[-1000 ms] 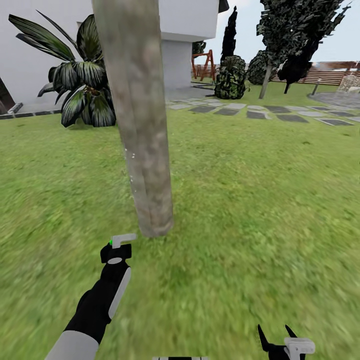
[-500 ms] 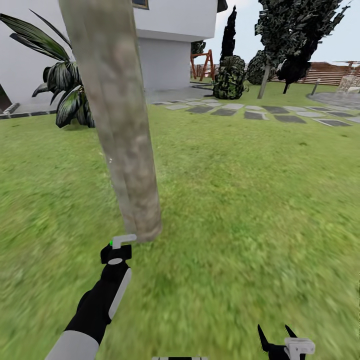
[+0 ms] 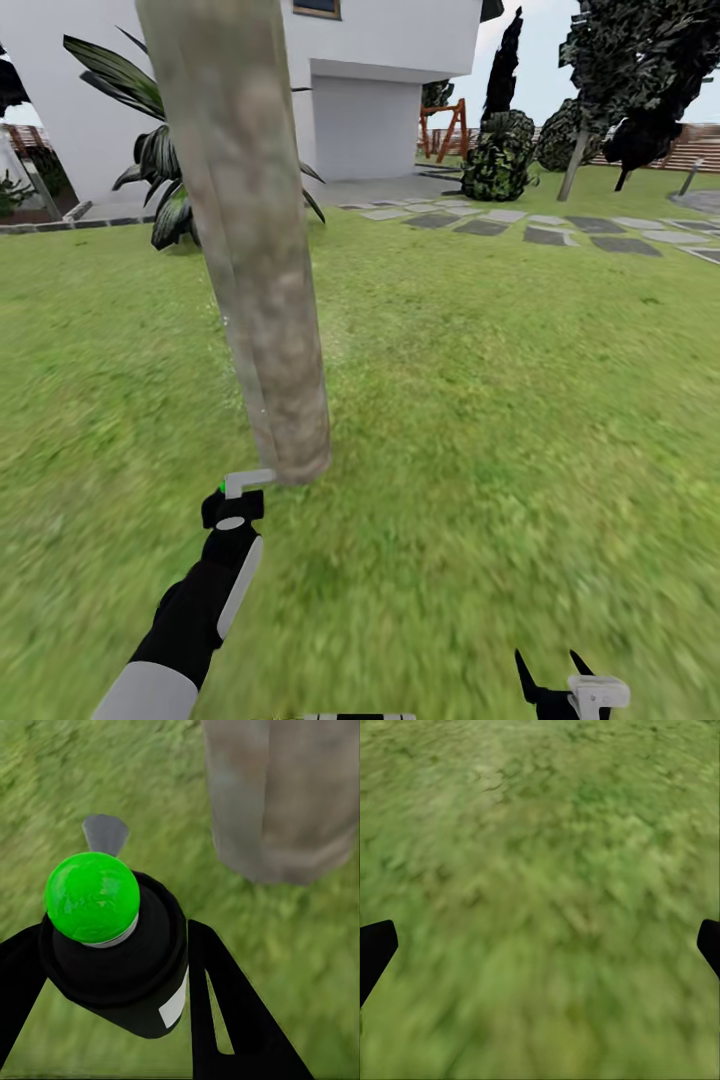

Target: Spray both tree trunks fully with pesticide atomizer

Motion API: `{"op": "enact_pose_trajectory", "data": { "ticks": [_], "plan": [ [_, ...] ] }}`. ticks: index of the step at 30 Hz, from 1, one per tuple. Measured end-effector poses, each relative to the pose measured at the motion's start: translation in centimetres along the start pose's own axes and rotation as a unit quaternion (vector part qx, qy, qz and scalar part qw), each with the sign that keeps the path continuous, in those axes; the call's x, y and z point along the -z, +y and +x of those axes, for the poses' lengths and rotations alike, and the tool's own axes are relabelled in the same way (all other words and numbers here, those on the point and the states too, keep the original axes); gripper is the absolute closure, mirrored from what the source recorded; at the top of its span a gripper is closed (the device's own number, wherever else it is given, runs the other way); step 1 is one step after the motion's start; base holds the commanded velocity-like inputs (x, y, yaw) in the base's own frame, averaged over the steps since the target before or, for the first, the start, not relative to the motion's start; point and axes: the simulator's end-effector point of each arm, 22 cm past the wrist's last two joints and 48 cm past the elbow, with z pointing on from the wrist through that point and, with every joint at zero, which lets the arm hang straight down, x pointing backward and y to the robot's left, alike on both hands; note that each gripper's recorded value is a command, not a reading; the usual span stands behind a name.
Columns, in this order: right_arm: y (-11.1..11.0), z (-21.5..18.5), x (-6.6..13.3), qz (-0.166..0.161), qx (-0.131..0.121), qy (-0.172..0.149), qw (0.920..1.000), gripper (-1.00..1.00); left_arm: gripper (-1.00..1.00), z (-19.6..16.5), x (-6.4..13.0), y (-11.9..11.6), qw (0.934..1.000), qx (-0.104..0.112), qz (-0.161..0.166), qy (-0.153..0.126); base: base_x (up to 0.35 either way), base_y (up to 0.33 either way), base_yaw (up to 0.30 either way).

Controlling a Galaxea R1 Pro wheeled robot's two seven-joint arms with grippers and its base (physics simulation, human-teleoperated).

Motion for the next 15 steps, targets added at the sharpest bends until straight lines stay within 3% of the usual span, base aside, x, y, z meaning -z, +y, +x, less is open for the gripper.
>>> {"op": "enact_pose_trajectory", "data": {
  "ticks": [3, 6, 8, 10, 12, 15],
  "plan": [
    [0.0, 0.0, 0.0, 0.0, 0.0, 0.0, 1.0, -1.0, 1.0, 1.0, -0.1, -0.4, 0.9999, 0.003, 0.006, 0.012, 0.0, -0.012, 0.183],
    [0.0, 0.0, 0.0, 0.0, 0.0, 0.0, 1.0, -1.0, 1.0, 2.5, -0.8, -0.8, 0.9995, -0.007, 0.006, 0.032, 0.0, -0.002, 0.027],
    [0.0, 0.0, 0.0, 0.0, 0.0, -0.001, 1.0, -1.0, 1.0, -0.8, -1.2, -1.9, 0.9998, -0.001, 0.014, 0.013, 0.0, 0.0, 0.004],
    [0.0, 0.0, 0.0, 0.0, 0.0, -0.001, 1.0, -1.0, 1.0, -3.4, -1.2, -3.9, 0.9989, 0.006, 0.048, 0.0, 0.0, 0.0, 0.001],
    [-0.1, 0.0, 0.0, 0.001, 0.001, -0.001, 1.0, -1.0, 1.0, -6.3, -1.9, -7.2, 0.9931, 0.0, 0.117, 0.0, 0.0, 0.0, 0.0],
    [-0.1, -0.1, 0.0, 0.001, 0.001, -0.001, 1.0, -1.0, 1.0, -6.6, -3.7, -7.9, 0.9909, -0.022, 0.13, 0.026, 0.0, 0.0, 0.0]
  ]
}}
